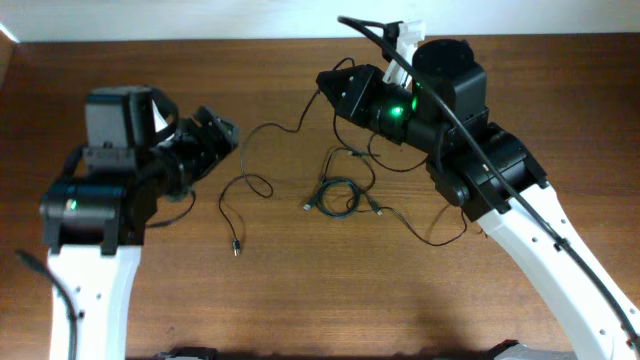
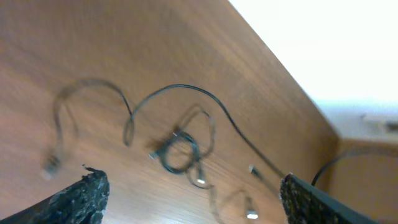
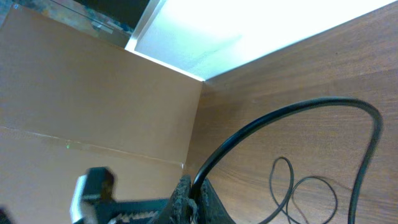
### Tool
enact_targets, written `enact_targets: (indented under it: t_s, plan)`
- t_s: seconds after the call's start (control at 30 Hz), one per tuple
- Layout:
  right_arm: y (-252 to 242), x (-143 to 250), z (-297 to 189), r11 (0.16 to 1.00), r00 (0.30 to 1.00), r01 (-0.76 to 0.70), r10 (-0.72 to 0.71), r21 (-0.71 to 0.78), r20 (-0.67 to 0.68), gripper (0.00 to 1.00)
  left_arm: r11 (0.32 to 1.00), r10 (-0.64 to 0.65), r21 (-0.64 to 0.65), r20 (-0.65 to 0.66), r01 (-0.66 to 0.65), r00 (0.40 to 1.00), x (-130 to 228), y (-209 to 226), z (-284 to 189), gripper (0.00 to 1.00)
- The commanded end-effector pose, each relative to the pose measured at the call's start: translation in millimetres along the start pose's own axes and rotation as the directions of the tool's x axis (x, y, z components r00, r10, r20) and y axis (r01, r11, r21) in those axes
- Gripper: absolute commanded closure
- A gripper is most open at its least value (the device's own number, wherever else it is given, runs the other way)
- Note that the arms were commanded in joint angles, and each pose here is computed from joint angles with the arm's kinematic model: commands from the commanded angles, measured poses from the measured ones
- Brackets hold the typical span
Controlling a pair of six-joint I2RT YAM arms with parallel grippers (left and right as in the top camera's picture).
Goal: Untangle cables
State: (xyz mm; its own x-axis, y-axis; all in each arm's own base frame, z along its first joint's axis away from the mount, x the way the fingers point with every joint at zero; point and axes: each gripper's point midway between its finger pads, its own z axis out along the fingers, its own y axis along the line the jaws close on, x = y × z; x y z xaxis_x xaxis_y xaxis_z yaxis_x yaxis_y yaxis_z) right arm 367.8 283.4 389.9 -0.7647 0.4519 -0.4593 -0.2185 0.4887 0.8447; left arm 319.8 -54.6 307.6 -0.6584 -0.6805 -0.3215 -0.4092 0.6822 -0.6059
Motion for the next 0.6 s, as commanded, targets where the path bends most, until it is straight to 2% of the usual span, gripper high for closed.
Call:
enact_targets:
  t_s: [0.0,0.13,0.2,0.33,0.57]
  plan:
    - [8.0,0.9,-0.7,1.0,1.0,-0.008,0.007,-0.021,-0.006,0.96,0.957,-0.291,-0.021,-0.112,0.291,0.95,6.5,-4.7,25.7,0.04]
    - [8.3,1.3,-0.7,1.0,1.0,-0.008,0.007,-0.022,-0.009,0.96,0.898,-0.439,-0.105,-0.187,0.427,0.879,12.8,0.9,58.0,0.03]
    - [8.4,1.2,-0.7,1.0,1.0,-0.008,0.007,-0.023,-0.008,0.96,0.859,-0.511,-0.156,-0.264,0.487,0.818,20.9,1.0,82.4,0.02]
    - [8.4,1.2,-0.7,1.0,1.0,-0.008,0.007,-0.023,-0.008,0.96,0.851,-0.513,-0.124,-0.404,0.51,0.758,24.8,-15.4,120.9,0.04]
    - [7.7,1.4,-0.7,1.0,1.0,-0.008,0.008,-0.02,-0.01,0.96,0.843,-0.489,-0.086,-0.533,0.531,0.69,28.9,-28.0,158.2,0.11]
